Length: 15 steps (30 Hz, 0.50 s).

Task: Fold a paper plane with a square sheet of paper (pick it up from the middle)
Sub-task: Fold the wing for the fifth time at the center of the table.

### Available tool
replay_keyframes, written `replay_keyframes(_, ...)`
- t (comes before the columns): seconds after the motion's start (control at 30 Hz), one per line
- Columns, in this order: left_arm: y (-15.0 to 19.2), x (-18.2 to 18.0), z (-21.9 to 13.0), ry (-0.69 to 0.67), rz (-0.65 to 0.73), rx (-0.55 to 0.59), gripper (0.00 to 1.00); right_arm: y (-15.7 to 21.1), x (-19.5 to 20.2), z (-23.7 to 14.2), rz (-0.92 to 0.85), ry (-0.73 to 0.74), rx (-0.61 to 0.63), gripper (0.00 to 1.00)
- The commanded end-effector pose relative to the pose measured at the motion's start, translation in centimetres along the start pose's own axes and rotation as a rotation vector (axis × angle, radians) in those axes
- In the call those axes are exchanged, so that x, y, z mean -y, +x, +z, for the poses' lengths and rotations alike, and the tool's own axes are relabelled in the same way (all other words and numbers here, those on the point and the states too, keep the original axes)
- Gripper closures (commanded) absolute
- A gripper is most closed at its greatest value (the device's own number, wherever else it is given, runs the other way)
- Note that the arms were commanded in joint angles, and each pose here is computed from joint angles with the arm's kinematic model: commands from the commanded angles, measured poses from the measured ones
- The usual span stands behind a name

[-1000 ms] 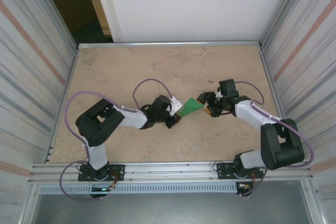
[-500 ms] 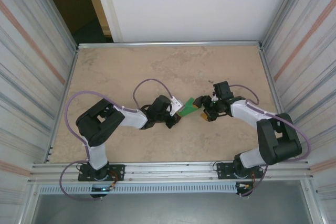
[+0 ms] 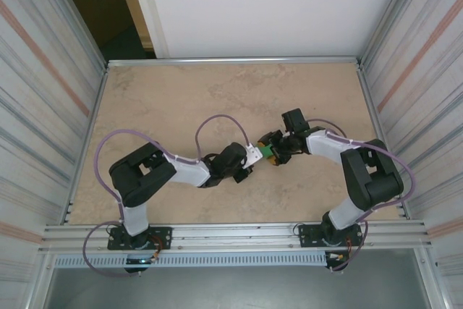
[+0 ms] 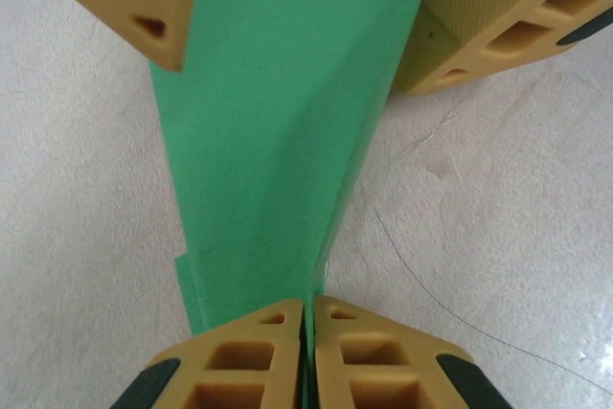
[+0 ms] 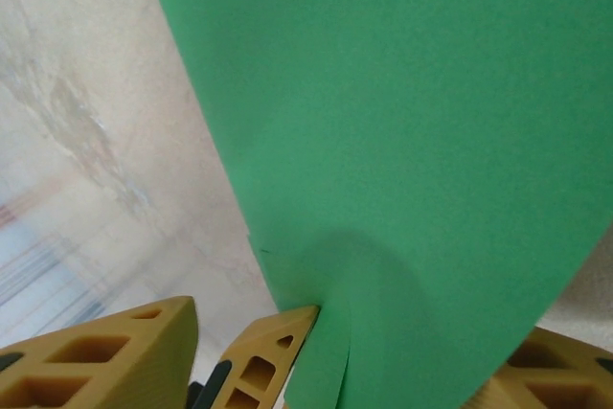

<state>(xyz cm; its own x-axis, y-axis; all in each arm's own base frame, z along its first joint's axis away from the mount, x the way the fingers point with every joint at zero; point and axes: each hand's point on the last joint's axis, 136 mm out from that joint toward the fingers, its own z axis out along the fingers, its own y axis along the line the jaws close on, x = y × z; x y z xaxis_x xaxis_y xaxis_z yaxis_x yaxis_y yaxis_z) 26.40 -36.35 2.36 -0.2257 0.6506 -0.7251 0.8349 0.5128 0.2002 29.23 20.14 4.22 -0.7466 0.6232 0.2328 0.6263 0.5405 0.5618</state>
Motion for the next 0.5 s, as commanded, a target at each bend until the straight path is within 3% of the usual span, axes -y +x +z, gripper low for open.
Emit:
replay_keyframes(0.0, 3.2, -0.2, 0.3, -0.042, 0.069, -0.096, 0.89, 0.7, 0.8, 0.6, 0.063, 0.047, -0.028, 0.48)
replay_keyframes(0.27, 3.1, -0.1, 0.1, -0.042, 0.076, -0.087, 0.83, 0.9, 1.0, 0.9, 0.071, 0.060, -0.028, 0.90)
replay_keyframes(0.47, 0.9, 0.6, -0.7, 0.019, 0.061, -0.045, 0.72, 0.8, 0.7, 0.7, 0.059, 0.054, -0.021, 0.98)
